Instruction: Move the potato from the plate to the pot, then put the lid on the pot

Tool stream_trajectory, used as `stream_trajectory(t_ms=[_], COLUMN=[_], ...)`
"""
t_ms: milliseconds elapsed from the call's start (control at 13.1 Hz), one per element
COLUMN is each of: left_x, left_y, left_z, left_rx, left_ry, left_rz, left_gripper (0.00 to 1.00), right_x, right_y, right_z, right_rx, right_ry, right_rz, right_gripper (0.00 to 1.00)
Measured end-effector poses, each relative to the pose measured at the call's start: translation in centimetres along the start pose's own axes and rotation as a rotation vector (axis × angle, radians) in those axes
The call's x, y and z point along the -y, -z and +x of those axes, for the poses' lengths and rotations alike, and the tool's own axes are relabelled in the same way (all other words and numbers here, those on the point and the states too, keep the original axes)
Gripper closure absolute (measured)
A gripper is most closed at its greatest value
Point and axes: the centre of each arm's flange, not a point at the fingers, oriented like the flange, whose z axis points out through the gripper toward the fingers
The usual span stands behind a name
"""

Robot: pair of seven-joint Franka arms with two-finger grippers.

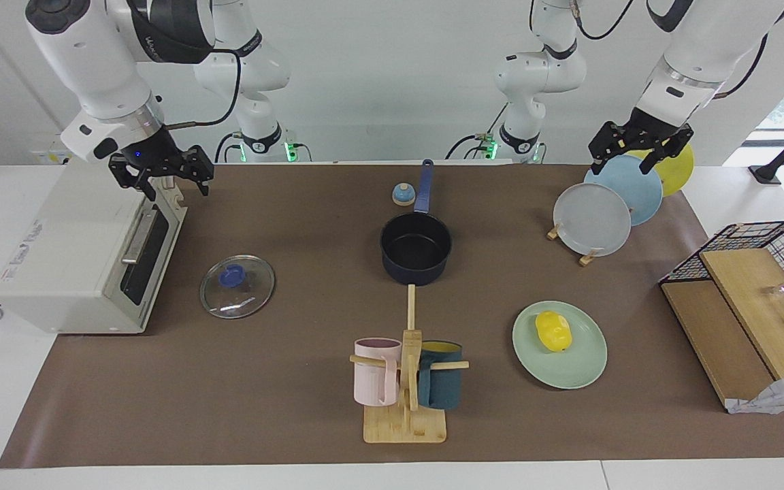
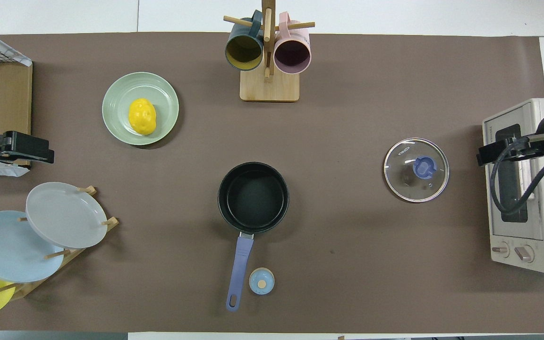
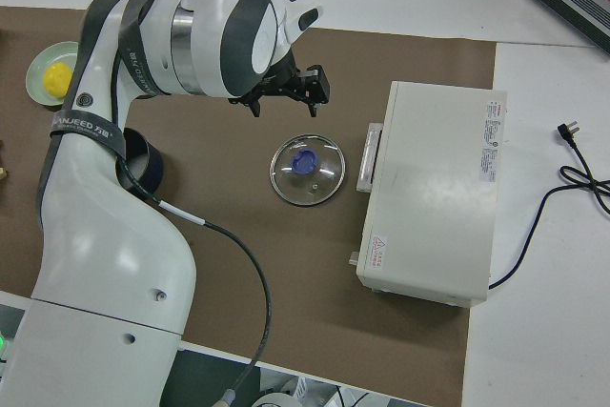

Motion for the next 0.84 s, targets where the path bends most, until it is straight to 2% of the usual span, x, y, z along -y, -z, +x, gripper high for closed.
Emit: stream_trajectory(t_ms=[152,304,609,837], left_x=[-0.1,-0.9,-2.7,-4.1], left_y=[-0.8,-3.3,-13.1,-21.4], left_z=[0.7,2.5,8.2,12.4], left_rx=[-0.017,-0.018,0.033,0.025], left_ry=[0.007,-0.004,-0.025,-0.036], left_rz=[-0.003,-0.010,-0.023,-0.038], left_gripper=[0.00,0.00,0.00,0.00], right_x=[0.2,0.9,2.8,3.8], right_y=[-0.4,-3.6,-13.6,-21.1], right_z=[0.3,0.9,1.9,2.7], right_rx=[-0.024,-0.051,-0.060,-0.090], right_ry=[0.004,0.016,0.050,0.073], right_rz=[0.000,0.000,-0.002,-0.006], right_gripper=[0.00,0.00,0.00,0.00])
